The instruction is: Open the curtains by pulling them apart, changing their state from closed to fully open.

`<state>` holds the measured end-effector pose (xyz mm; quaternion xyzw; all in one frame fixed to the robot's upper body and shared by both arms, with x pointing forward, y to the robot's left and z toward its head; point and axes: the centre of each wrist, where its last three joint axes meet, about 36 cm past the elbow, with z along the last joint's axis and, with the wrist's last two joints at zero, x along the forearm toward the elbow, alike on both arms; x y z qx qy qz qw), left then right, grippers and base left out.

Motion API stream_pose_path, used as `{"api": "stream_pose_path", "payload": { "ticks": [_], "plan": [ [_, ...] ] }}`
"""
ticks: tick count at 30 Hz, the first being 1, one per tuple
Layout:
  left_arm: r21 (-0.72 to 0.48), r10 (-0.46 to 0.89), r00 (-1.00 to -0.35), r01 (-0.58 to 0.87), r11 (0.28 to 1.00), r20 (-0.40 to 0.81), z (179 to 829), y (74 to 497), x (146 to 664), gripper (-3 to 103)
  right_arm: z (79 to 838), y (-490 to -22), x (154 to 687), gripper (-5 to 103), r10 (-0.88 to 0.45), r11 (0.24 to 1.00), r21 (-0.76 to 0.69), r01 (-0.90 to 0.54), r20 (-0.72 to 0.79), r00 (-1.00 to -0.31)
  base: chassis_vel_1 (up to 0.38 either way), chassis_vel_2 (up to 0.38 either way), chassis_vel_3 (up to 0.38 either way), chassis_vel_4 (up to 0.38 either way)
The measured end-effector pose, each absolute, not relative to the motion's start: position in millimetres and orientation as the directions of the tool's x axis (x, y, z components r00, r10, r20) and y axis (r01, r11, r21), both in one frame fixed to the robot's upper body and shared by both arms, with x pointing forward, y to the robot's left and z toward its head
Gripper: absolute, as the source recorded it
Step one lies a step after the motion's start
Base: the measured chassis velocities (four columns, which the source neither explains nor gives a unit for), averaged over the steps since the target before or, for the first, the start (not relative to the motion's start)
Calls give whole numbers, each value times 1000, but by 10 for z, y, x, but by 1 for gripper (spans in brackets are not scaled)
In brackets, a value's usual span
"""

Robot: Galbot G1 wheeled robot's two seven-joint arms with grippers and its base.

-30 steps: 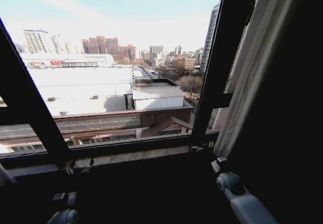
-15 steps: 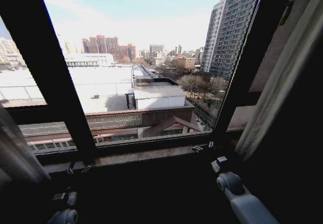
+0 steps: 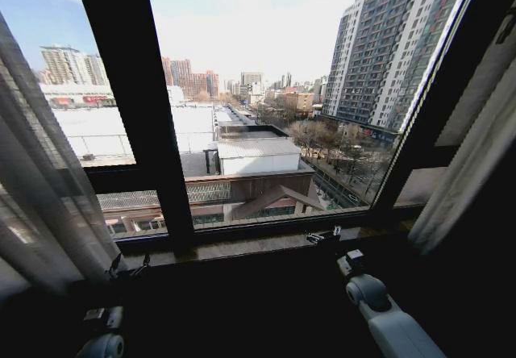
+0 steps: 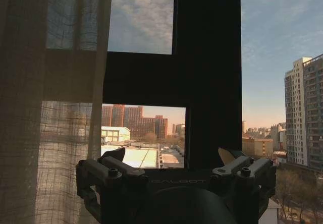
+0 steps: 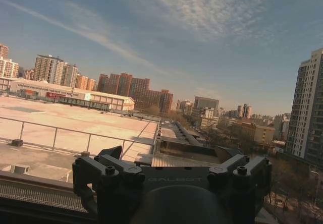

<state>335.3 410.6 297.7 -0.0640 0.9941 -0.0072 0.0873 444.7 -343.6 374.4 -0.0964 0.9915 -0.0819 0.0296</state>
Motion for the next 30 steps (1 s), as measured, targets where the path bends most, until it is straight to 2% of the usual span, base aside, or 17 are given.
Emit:
{"api": "stream_pose_path", "payload": {
  "ticks": [6, 10, 30],
  "plan": [
    [-25, -129, -976, -127, 992, -173, 2978, 4109, 3353, 100, 3744, -3435, 4447, 100, -196, 968, -168, -186, -43, -980, 264, 289, -266, -268],
    [-25, -129, -976, -127, 992, -173, 2978, 4109, 3353, 100, 3745, -3434, 4447, 100, -196, 968, -168, -187, -43, -980, 147, 96, -69, -114],
    [-26, -128, -977, -126, 992, -173, 2977, 4106, 3353, 100, 3745, -3436, 4447, 100, -196, 968, -168, -186, -43, -980, -21, -17, 12, 12]
  ]
}}
